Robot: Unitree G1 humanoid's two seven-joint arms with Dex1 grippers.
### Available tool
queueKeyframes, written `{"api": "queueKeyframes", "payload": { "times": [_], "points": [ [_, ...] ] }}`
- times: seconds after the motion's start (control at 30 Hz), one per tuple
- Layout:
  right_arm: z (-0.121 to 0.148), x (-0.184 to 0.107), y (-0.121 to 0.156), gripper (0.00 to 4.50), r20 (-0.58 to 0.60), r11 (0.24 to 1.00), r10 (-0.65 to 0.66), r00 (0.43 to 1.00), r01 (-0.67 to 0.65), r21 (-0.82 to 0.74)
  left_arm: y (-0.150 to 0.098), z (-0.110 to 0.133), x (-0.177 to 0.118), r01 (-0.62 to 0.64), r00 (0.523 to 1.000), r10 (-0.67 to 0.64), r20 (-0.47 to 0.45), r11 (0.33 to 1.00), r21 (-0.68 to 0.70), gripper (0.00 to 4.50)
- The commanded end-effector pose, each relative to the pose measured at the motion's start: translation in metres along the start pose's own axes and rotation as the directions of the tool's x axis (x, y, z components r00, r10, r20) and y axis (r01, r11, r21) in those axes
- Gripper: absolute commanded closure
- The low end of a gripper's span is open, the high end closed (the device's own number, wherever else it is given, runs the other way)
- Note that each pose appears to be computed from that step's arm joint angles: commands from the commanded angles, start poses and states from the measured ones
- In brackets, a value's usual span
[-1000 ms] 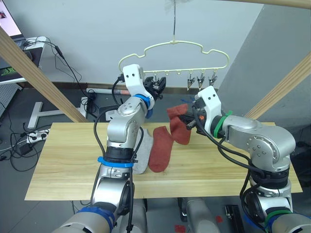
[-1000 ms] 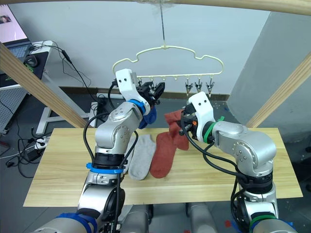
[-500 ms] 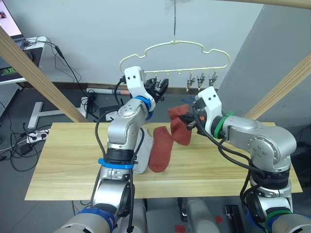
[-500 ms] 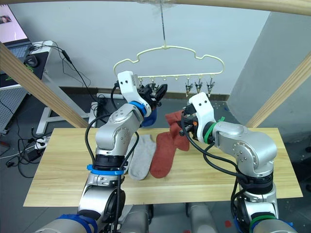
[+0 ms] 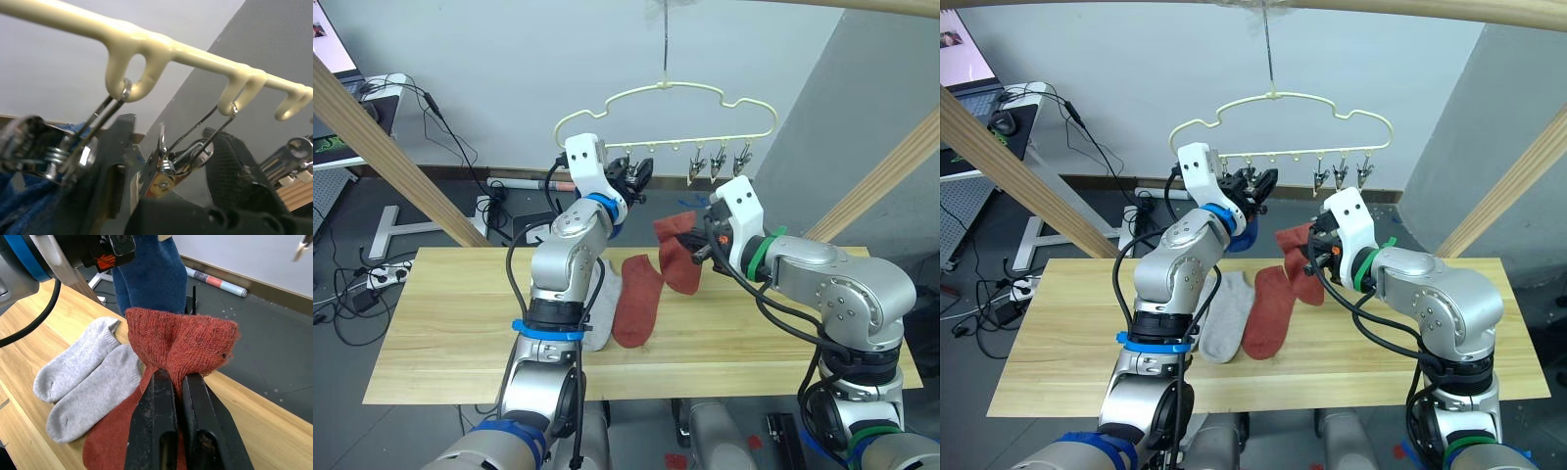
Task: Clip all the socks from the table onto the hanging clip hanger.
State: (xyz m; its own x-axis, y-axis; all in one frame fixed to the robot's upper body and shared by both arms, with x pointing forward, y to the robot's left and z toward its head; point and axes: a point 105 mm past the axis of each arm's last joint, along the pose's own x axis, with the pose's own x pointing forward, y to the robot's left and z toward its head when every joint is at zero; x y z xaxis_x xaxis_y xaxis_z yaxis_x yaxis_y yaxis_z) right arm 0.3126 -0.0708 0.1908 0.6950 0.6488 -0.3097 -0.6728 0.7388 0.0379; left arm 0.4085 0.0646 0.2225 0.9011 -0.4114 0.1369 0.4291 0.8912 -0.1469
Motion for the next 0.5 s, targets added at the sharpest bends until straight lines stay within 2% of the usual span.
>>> {"api": "queueKeyframes", "payload": {
  "times": [0.03,0.13,0.5],
  "points": [
    [0.0079,-0.006,0.0035,4.5,0.043,1.0,0.01,0.999,-0.009,-0.019,-0.0079,0.0183,-0.0005,0.026,0.997,-0.026,0.072,1.0,0.013,3.36],
    [0.008,-0.0054,0.0036,4.5,0.043,1.0,0.011,0.999,-0.01,-0.018,-0.0075,0.0186,-0.0006,0.025,0.997,-0.026,0.073,1.0,0.014,4.16],
    [0.0086,-0.0043,0.0035,4.5,0.045,1.0,0.014,0.999,-0.013,-0.016,-0.0039,0.0203,-0.0005,0.021,0.997,-0.023,0.069,0.999,0.032,4.21]
  ]
}}
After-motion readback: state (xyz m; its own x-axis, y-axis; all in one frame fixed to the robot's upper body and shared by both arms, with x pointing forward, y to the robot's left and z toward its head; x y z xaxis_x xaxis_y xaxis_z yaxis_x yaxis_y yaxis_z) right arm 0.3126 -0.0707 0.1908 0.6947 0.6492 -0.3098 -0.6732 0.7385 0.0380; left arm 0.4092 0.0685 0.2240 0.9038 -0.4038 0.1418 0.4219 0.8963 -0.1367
